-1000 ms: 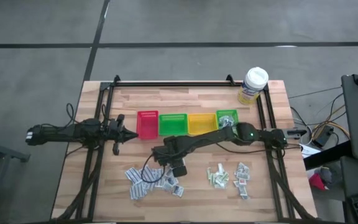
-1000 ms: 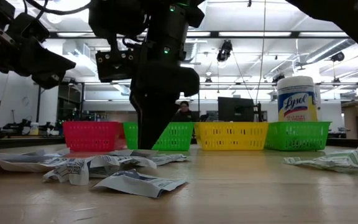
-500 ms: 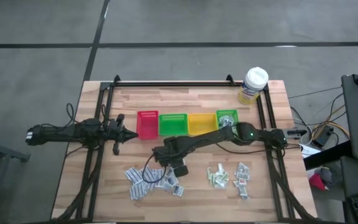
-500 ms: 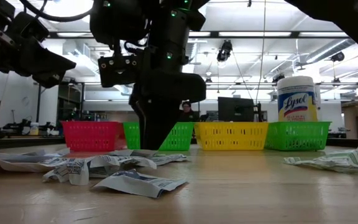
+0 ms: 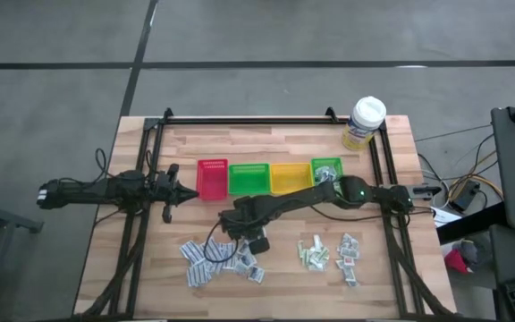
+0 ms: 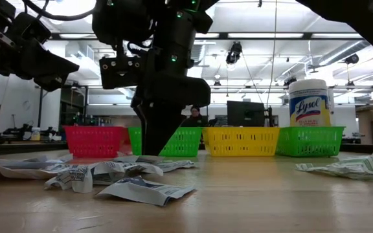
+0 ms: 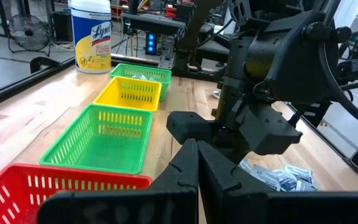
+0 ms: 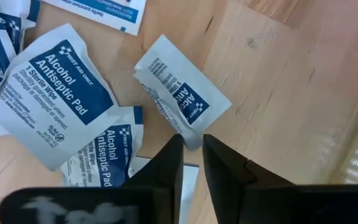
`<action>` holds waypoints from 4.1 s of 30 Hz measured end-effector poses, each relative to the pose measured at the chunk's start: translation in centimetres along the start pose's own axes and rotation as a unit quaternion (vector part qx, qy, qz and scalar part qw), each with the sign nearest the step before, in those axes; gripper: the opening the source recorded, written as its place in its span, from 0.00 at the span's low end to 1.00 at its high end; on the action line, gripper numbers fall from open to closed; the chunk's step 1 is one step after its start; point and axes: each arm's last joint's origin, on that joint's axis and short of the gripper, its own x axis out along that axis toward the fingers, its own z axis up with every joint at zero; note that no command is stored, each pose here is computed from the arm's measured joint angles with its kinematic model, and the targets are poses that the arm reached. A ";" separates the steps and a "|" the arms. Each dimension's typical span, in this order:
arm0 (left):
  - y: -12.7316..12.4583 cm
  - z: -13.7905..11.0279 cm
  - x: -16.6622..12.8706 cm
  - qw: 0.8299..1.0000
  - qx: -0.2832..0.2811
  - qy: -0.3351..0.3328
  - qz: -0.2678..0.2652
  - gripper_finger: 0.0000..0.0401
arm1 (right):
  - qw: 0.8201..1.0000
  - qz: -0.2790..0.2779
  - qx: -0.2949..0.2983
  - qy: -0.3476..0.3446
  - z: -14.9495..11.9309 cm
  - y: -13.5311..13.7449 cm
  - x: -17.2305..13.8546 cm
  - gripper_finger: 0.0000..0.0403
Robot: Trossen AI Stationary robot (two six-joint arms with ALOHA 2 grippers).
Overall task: Pick & Place First Aid Supplies
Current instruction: Put the blue alcohol pad into the right green bin
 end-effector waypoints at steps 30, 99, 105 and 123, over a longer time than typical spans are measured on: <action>0.0 0.0 0.0 1.000 -0.001 0.000 0.000 0.00 | 0.996 -0.085 0.030 0.003 0.5 -0.7 -2.8 0.02; 0.0 -0.3 0.1 1.000 -0.023 0.015 0.000 0.00 | 0.699 -0.261 0.652 0.135 -20.3 -6.1 -14.9 0.02; 0.0 -0.3 0.1 1.000 -0.025 0.014 0.001 0.00 | 0.659 -0.236 0.707 0.101 -22.6 -4.9 -13.8 0.02; 0.0 -0.3 0.1 1.000 -0.025 0.014 0.001 0.00 | 0.632 -0.214 0.736 0.116 -25.3 -3.7 -8.7 0.02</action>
